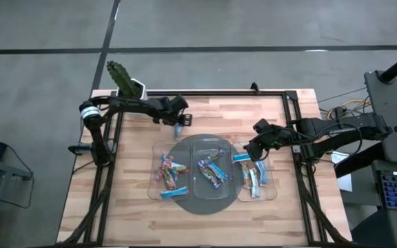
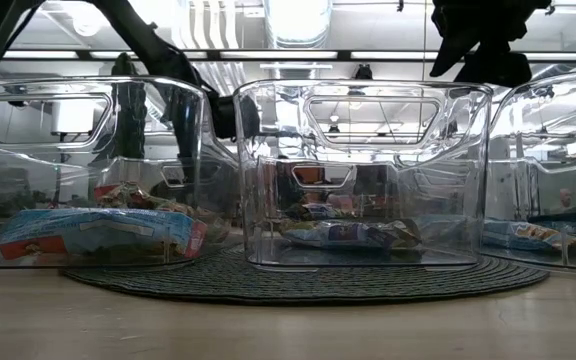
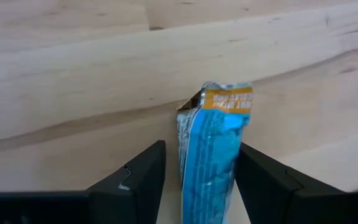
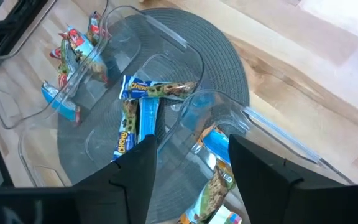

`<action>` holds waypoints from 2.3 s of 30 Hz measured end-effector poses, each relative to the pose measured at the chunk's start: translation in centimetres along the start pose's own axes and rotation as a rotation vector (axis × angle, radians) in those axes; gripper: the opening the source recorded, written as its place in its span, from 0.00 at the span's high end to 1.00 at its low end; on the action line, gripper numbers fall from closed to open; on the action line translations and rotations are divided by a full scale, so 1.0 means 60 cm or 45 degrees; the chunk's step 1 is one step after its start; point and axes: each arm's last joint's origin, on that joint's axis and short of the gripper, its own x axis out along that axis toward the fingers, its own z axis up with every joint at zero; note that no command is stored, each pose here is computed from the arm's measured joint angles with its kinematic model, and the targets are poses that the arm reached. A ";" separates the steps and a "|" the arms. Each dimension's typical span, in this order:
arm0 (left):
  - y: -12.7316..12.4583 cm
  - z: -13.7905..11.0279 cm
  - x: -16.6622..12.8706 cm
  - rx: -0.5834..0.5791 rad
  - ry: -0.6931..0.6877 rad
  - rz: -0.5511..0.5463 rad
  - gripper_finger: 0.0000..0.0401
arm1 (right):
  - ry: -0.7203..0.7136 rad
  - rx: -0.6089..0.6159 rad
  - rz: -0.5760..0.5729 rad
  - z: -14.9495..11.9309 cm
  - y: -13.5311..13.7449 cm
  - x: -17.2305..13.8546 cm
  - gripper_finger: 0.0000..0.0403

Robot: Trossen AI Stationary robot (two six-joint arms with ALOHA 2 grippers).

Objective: Pick and place Granola Bars by type
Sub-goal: Put the yellow granola bar into the right transparent bin

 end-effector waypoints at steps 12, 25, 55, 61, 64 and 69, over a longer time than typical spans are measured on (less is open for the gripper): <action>-0.009 0.005 -0.002 0.076 0.032 -0.049 0.87 | -0.002 0.029 0.001 0.000 0.000 0.000 0.57; -0.056 0.067 -0.095 0.247 -0.072 -0.155 0.91 | -0.039 0.004 -0.017 0.003 0.000 0.000 0.58; -0.284 0.070 -0.380 1.167 -0.819 -1.764 0.91 | -0.683 -0.154 0.409 0.030 -0.046 -0.173 0.71; -0.292 0.028 -0.287 1.071 -0.857 -1.883 0.93 | -0.705 -0.276 0.399 0.028 -0.050 -0.179 0.96; -0.299 0.005 -0.252 0.987 -0.900 -1.917 0.94 | -0.704 -0.279 0.396 0.028 -0.050 -0.178 0.97; -0.321 -0.033 -0.202 0.889 -0.880 -2.025 0.94 | -0.701 -0.271 0.397 0.028 -0.050 -0.178 0.98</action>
